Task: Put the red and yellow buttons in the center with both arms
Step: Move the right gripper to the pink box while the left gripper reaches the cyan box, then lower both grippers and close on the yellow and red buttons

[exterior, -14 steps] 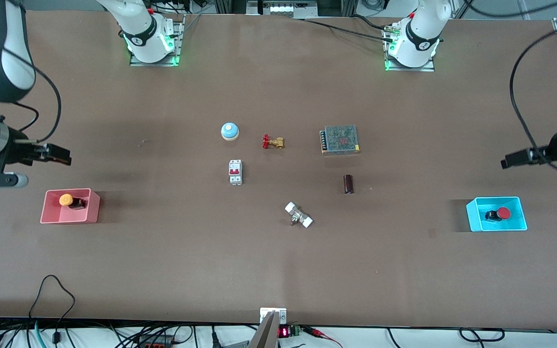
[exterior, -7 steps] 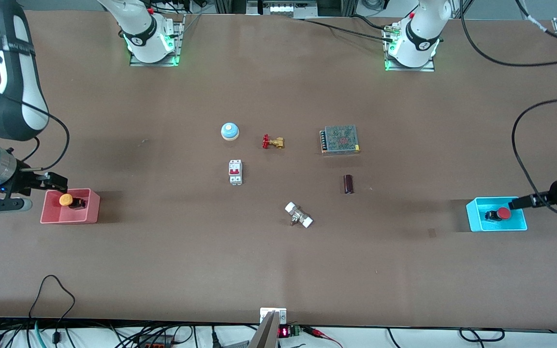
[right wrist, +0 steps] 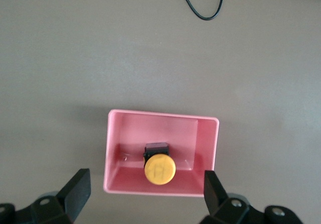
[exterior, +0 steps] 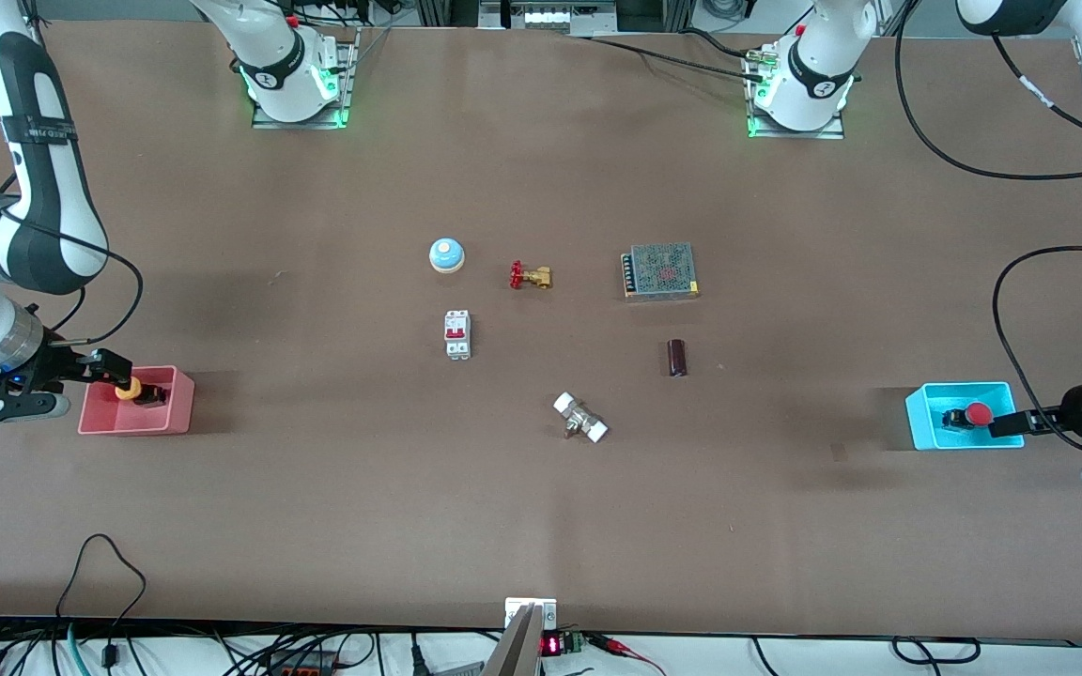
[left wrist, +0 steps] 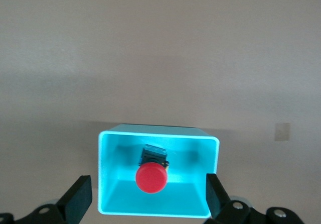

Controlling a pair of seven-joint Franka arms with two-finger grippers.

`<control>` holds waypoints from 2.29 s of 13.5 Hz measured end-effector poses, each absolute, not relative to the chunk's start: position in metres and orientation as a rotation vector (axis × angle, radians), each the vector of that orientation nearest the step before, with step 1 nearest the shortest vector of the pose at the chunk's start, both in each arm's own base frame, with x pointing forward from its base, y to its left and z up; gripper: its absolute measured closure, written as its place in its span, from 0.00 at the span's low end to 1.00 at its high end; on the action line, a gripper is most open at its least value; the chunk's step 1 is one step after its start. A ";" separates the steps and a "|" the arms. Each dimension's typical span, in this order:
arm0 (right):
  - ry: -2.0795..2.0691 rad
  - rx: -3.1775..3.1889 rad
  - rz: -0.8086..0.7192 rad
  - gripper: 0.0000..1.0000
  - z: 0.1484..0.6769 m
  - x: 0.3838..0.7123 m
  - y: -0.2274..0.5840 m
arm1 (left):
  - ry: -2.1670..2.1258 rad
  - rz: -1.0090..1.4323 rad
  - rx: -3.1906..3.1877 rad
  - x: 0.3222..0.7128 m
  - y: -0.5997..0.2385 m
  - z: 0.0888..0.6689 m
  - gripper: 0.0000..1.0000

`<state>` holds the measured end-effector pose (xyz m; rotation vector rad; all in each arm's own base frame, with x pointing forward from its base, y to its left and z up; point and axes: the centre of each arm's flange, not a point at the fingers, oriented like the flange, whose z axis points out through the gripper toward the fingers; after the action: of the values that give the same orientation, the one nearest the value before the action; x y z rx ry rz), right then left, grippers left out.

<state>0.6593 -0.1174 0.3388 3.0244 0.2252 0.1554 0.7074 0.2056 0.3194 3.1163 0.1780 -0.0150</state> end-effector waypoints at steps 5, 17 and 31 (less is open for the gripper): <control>0.206 3.050 0.083 0.00 0.298 0.657 -0.122 | 0.155 -0.063 3.112 0.707 0.202 0.299 0.00; 0.311 3.039 0.086 0.00 0.260 0.656 -0.139 | 0.070 -0.241 3.077 0.694 0.197 0.231 0.00; 0.315 3.042 0.071 0.02 0.235 0.651 -0.144 | -0.026 -0.304 3.056 0.684 0.199 0.203 0.08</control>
<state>0.6509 -0.1442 0.2355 3.0417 0.3151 0.0710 0.6842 0.1993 0.2027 3.0558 -0.0260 -0.3041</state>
